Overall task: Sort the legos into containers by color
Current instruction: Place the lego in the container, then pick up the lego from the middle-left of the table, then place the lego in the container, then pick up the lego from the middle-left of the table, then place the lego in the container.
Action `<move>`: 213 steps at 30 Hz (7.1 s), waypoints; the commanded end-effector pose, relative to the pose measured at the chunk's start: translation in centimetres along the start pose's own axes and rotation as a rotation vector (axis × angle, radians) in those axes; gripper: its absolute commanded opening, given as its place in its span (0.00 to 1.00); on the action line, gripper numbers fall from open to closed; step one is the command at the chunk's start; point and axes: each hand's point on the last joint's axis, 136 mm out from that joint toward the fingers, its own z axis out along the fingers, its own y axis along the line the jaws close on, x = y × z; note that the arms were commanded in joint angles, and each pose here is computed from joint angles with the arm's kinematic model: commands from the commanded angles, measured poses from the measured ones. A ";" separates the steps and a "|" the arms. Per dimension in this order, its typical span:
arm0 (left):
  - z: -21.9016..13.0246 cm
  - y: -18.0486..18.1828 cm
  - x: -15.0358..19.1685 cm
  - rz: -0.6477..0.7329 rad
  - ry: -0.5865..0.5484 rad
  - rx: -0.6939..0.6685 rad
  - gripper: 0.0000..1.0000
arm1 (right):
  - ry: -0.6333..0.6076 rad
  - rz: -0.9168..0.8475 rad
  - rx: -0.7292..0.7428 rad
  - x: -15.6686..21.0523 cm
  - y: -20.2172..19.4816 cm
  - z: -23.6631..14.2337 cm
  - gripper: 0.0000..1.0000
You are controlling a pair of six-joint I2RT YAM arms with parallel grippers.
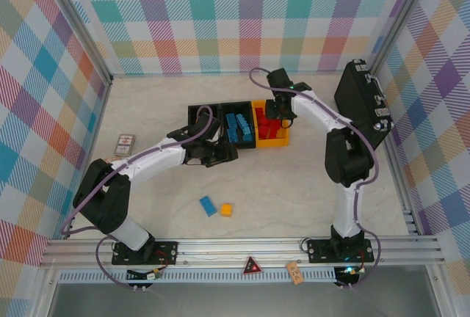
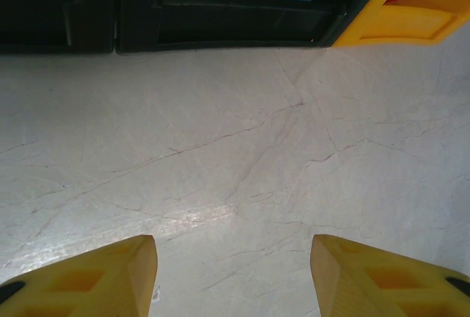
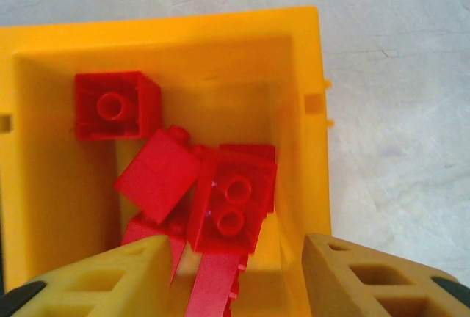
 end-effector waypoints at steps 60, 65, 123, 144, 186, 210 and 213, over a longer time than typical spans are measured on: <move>-3.0 7.4 4.3 -0.031 0.071 -0.493 0.29 | -0.018 -0.170 -0.771 17.6 9.9 -13.4 0.58; -2.6 4.1 0.0 0.013 0.002 -0.424 0.29 | -0.040 -0.139 -0.755 16.8 9.8 -13.3 0.58; 2.3 -4.3 -13.7 0.148 -0.125 -0.350 0.54 | -0.105 0.048 -0.599 14.2 5.8 -11.9 0.59; -0.9 -1.8 -0.1 0.167 0.178 -0.214 0.53 | 0.067 -0.086 -0.780 18.9 7.3 -15.3 0.59; 1.4 4.4 16.0 0.246 0.477 -0.455 0.26 | 0.269 -0.085 -0.783 26.2 7.6 -11.7 0.59; -5.7 4.1 -4.3 0.069 -0.025 -0.382 0.26 | -0.005 -0.038 -0.782 15.8 10.8 -13.3 0.59; -5.8 4.1 -6.8 0.068 -0.065 -0.394 0.26 | -0.017 -0.033 -0.765 14.8 11.1 -12.9 0.59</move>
